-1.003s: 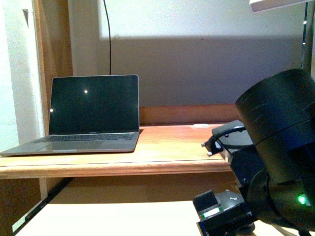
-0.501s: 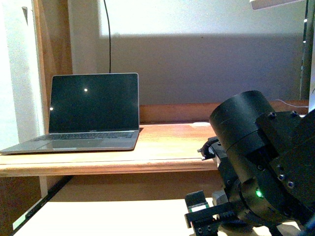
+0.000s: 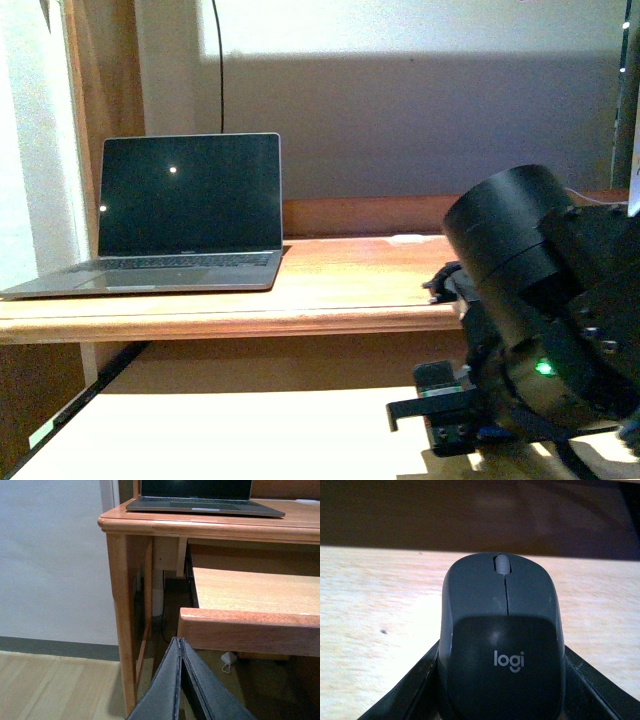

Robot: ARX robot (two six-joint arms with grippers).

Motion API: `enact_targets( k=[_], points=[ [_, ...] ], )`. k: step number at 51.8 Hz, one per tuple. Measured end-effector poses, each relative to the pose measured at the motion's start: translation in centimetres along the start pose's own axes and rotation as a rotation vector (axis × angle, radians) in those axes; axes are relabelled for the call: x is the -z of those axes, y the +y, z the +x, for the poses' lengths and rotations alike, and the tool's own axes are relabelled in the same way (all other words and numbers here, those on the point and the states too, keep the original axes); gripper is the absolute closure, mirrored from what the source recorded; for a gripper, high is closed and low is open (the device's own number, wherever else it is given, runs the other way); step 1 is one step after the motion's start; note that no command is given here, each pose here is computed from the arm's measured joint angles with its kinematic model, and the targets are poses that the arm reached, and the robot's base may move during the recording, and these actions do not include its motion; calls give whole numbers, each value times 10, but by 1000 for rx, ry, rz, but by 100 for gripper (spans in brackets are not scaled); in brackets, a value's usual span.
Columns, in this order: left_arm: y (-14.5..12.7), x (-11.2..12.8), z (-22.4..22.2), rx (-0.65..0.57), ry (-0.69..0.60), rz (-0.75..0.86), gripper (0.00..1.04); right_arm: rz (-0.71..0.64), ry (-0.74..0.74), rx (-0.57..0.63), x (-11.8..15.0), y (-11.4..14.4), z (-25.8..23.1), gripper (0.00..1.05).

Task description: Place mouse

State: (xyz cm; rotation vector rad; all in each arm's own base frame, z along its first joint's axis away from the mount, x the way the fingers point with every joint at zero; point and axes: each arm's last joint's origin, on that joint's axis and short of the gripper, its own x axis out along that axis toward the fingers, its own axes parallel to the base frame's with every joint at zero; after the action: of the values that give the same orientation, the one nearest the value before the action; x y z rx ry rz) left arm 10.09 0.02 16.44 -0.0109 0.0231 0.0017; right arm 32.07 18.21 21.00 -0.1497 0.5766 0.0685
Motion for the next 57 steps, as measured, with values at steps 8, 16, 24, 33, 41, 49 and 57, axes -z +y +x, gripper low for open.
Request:
enact_targets(
  k=[8,16,24,33,41,49,57],
  points=[
    [0,-2,-3,0,-27,0,102,33,-54,5,-2,-24,-41,48],
    [0,-2,-3,0,-27,0,102,74,-177,3,-36,-32,-79,48],
    [0,-2,-3,0,-27,0,102,92,-243,-37,-76,-10,-80,48],
    [0,-2,-3,0,-27,0,102,59,-237,-85,-127,49,-48,48],
    [0,-2,-3,0,-27,0,102,33,-182,-18,-138,77,-6,48],
    [0,-2,-3,0,-27,0,77,26,-130,71,-140,81,36,48],
    [0,-2,-3,0,-27,0,50,45,-144,69,-146,80,42,37]
  ],
)
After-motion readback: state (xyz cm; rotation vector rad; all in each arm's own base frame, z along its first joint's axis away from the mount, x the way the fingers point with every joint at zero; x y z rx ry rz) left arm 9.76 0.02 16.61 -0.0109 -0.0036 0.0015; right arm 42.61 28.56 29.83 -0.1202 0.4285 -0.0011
